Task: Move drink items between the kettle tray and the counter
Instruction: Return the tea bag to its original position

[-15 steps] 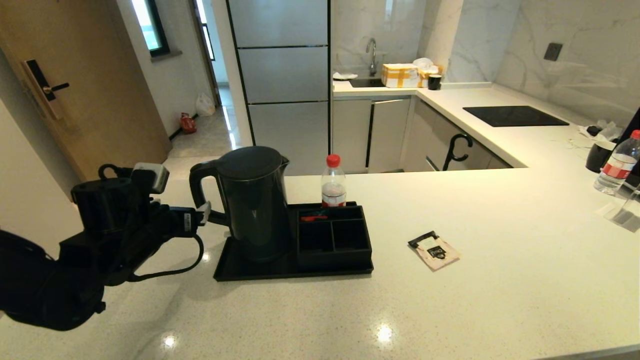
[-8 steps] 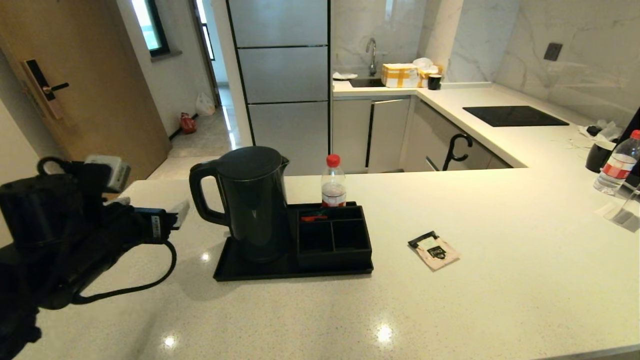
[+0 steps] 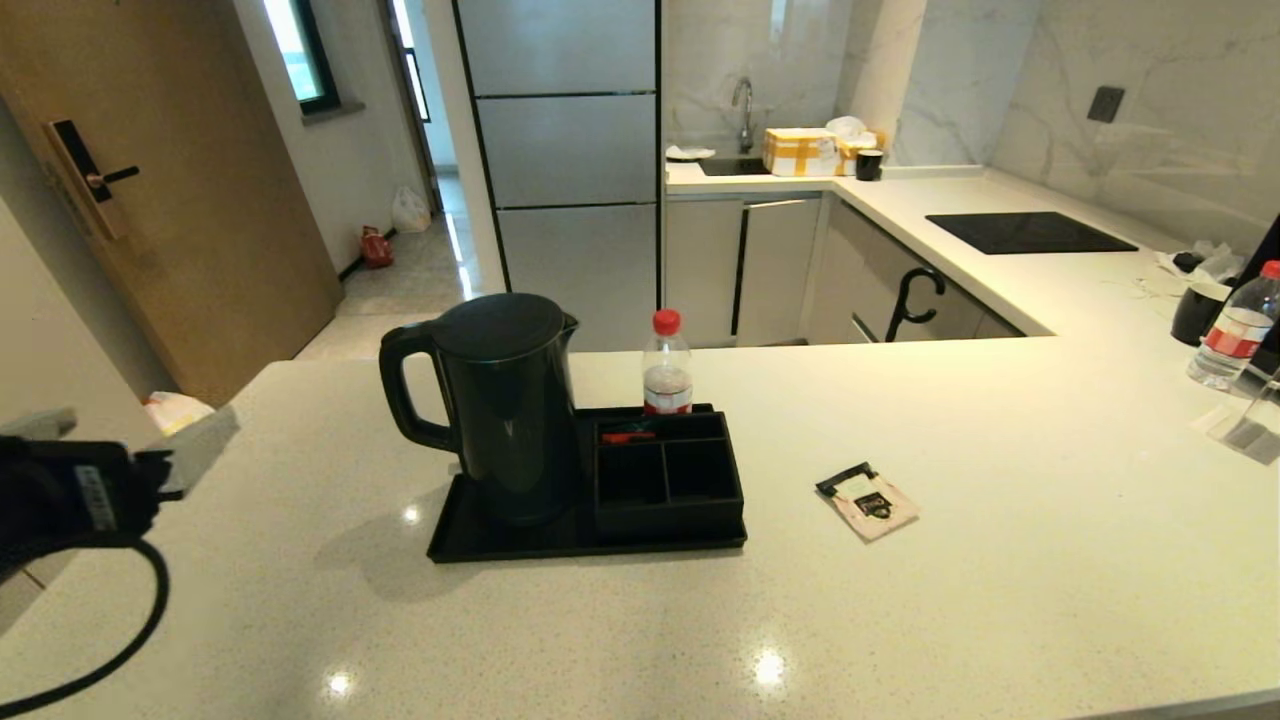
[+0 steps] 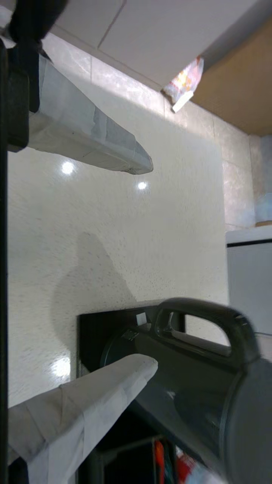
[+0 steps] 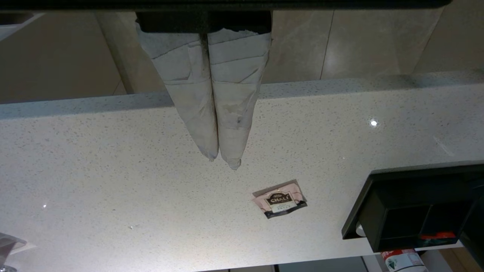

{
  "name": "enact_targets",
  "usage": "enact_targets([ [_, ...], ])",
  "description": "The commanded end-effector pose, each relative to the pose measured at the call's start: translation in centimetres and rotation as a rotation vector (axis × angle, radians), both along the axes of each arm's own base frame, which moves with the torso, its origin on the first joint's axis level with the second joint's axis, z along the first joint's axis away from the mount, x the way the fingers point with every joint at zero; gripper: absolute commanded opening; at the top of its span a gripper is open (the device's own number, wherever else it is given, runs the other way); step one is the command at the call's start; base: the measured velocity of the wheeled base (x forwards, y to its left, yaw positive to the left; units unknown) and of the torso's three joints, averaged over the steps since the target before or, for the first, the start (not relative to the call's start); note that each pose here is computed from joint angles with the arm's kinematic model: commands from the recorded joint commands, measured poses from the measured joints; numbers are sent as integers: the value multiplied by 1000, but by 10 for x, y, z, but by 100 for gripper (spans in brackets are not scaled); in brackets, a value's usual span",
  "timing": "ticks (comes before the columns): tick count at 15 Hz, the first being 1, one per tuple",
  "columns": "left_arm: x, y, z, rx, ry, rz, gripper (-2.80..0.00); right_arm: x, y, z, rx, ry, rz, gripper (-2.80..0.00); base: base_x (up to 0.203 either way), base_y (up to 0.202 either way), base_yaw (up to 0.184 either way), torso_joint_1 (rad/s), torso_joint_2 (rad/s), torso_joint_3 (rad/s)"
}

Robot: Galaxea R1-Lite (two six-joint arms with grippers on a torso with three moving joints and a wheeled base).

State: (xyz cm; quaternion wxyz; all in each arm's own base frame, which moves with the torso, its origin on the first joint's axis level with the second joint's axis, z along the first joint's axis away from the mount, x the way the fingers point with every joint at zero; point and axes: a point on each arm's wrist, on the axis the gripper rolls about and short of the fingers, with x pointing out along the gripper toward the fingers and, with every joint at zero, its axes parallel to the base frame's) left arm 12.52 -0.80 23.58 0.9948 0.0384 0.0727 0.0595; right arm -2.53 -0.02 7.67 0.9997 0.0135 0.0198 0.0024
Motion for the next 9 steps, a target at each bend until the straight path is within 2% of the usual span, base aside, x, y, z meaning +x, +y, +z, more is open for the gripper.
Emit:
enact_targets([
  [1,-68,8,18,-17,-92,21,0,0,0,0,0,2,1,-280,0,0,0,0,0,0],
  [3,-100,11,18,-22,-66,44,0,0,0,0,0,2,1,-280,0,0,0,0,0,0],
  [5,-117,13,13,-25,-58,66,0,0,0,0,0,2,1,-280,0,0,0,0,0,0],
  [6,-124,13,10,-27,-65,70,-280,0,0,0,0,2,1,-280,0,0,0,0,0,0],
  [9,-133,13,3,-30,-49,67,-280,0,0,0,0,2,1,-280,0,0,0,0,0,0],
])
